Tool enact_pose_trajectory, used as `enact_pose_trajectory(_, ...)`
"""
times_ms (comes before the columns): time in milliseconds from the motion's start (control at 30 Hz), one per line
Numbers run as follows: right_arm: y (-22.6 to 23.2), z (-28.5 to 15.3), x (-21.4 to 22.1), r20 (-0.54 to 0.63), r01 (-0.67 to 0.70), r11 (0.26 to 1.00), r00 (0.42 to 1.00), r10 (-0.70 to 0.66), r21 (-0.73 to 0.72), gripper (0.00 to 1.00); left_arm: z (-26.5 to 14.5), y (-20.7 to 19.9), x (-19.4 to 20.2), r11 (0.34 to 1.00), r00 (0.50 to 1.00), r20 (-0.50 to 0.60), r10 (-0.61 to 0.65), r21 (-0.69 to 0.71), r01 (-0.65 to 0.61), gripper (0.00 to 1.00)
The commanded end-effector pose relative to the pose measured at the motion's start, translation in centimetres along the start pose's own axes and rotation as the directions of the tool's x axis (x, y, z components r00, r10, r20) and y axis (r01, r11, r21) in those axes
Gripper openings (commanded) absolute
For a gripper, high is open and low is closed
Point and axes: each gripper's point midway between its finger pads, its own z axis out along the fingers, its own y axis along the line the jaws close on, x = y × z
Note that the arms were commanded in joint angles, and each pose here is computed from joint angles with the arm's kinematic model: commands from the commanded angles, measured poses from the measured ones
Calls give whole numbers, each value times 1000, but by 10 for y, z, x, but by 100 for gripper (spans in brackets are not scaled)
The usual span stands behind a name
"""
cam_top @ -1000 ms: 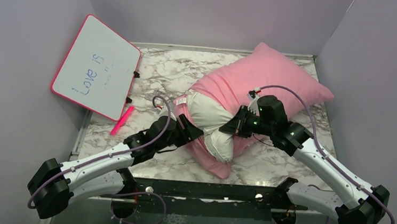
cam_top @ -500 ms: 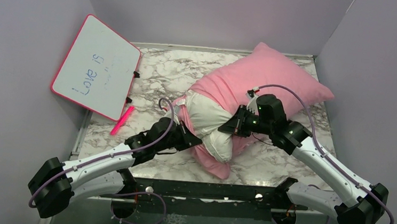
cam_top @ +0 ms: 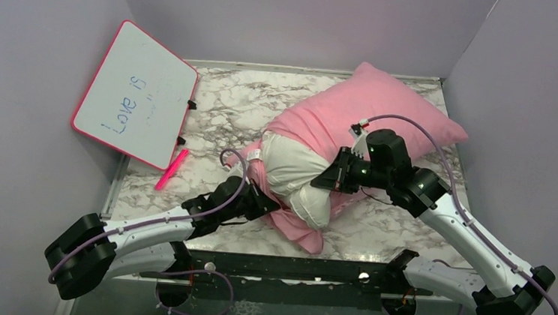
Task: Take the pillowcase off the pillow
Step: Remove the pillow from the pillowcase.
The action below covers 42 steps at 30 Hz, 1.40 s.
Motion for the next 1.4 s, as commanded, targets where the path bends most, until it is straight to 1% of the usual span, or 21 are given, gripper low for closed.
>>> enact_pose_trajectory(0, 62, -35, -19, 105, 124, 961, 989, -101, -246, 9, -7, 84, 22, 971, 997, -62, 42, -232, -56, 0)
enact_pose_trajectory(33, 48, -25, -9, 57, 107, 970, 994, -97, -216, 16, -6, 73, 21, 980, 997, -62, 48, -190, -59, 0)
enact_pose_trajectory(67, 33, -15, 1, 14, 92, 979, 996, -91, -182, 25, -5, 59, 18, 988, 997, -57, 55, -140, -63, 0)
enact_pose_trajectory(133, 10, -4, 17, -36, 81, 987, 996, -86, -137, 46, -5, 41, 15, 993, 996, -58, 67, -89, -72, 0)
enact_pose_trajectory(200, -4, 0, 26, -38, 102, 987, 993, -107, -127, 62, -6, 31, 16, 994, 994, -77, 77, -66, -82, 0)
enact_pose_trajectory(267, -9, -3, 29, -16, 145, 982, 989, -148, -123, 93, -6, 25, 19, 994, 991, -100, 84, -54, -90, 0)
enact_pose_trajectory(300, -13, -3, 30, -12, 166, 980, 986, -169, -110, 99, -6, 24, 20, 994, 990, -110, 85, -53, -91, 0)
enact_pose_trajectory(500, -24, 5, 61, -102, 271, 961, 956, -276, -62, 100, -6, 21, 24, 996, 989, -130, 74, -39, -79, 0)
enact_pose_trajectory(667, -50, 19, 95, -202, 311, 945, 937, -286, 100, 100, -7, 13, 20, 998, 992, -113, 60, -21, -63, 0)
enact_pose_trajectory(733, -63, 23, 101, -185, 269, 944, 954, -234, 191, 100, -8, 9, 17, 998, 993, -101, 58, -14, -59, 0)
enact_pose_trajectory(800, -75, 26, 96, -125, 231, 939, 971, -204, 256, 100, -9, 7, 15, 998, 994, -93, 52, -13, -54, 0)
enact_pose_trajectory(867, -75, 32, 93, -84, 210, 947, 977, -195, 244, 100, -10, 7, 15, 999, 995, -90, 47, -9, -48, 0)
enact_pose_trajectory(933, -68, 43, 98, -102, 219, 957, 974, -203, 191, 100, -11, 6, 15, 999, 996, -87, 36, -3, -37, 0)
enact_pose_trajectory(967, -68, 49, 102, -123, 222, 956, 972, -201, 193, 100, -11, 5, 15, 999, 996, -86, 32, 1, -32, 0)
enact_pose_trajectory(1033, -77, 57, 112, -144, 251, 933, 965, -220, 256, 100, -13, 3, 13, 1000, 997, -78, 26, 9, -26, 0)
enact_pose_trajectory(1100, -93, 59, 116, -123, 269, 893, 963, -240, 361, 100, -14, 3, 12, 1000, 997, -72, 17, 9, -16, 0)
enact_pose_trajectory(1167, -104, 60, 115, -96, 256, 870, 966, -238, 421, 99, -16, 3, 11, 1000, 998, -63, 7, 16, -6, 0)
enact_pose_trajectory(1200, -103, 61, 114, -82, 254, 871, 967, -243, 420, 93, -17, 4, 11, 1000, 998, -59, 0, 18, 1, 0)
enact_pose_trajectory(1267, -96, 66, 111, -61, 241, 880, 970, -237, 409, 70, -19, 7, 10, 1000, 999, -49, -7, 19, 8, 0)
enact_pose_trajectory(1333, -78, 70, 105, -35, 217, 903, 975, -220, 370, 55, -19, 10, 10, 1000, 999, -44, -11, 14, 11, 0)
enact_pose_trajectory(1367, -62, 72, 100, -18, 212, 919, 976, -219, 332, 45, -20, 11, 11, 1000, 999, -44, -11, 11, 12, 0)
